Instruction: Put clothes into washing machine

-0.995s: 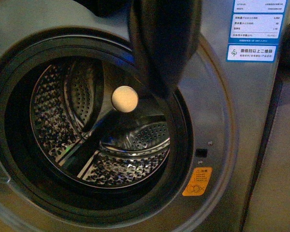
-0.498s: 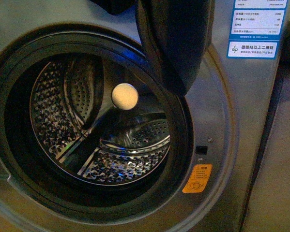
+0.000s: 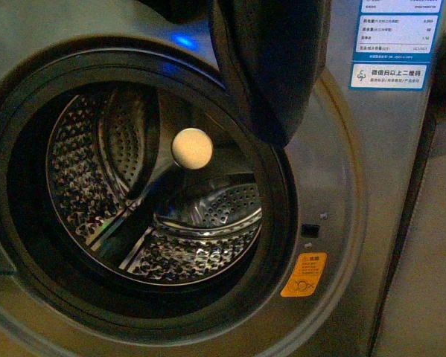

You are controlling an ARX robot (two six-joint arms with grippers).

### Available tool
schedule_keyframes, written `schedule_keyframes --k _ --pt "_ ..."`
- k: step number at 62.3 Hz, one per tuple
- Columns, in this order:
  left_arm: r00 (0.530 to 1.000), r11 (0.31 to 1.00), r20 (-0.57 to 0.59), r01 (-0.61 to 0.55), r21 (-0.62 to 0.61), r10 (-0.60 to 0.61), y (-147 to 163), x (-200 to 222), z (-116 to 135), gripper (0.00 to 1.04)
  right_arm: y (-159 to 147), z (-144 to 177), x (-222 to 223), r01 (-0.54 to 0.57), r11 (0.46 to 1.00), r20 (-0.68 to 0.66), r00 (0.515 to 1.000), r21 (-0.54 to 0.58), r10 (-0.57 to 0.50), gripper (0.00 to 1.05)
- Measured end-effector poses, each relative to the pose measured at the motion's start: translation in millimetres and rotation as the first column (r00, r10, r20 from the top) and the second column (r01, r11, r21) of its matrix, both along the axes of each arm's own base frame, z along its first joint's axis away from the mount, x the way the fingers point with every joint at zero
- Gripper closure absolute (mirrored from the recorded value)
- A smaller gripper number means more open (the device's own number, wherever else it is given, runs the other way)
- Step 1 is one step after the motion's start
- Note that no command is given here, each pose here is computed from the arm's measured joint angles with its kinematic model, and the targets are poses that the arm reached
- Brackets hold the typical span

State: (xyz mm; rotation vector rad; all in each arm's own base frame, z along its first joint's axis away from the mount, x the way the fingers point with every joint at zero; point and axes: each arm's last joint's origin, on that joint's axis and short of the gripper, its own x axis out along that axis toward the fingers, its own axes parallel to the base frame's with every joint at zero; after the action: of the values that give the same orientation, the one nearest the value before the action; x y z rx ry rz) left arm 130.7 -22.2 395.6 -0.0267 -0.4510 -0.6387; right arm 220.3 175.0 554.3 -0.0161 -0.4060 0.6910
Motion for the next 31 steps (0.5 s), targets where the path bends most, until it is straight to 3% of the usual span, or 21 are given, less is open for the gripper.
schedule_keyframes --k 17,31 --pt "0.982 0.983 -0.035 0.186 -0.005 -0.186 -27 19 26 0.07 0 0 0 0.000 1.000 0.000 1.000 0.000 0.000 0.91" --pt "0.971 0.977 -0.103 0.213 -0.017 -0.214 -45 41 29 0.07 0 0 0 0.000 1.000 0.000 1.000 0.000 0.000 0.91"
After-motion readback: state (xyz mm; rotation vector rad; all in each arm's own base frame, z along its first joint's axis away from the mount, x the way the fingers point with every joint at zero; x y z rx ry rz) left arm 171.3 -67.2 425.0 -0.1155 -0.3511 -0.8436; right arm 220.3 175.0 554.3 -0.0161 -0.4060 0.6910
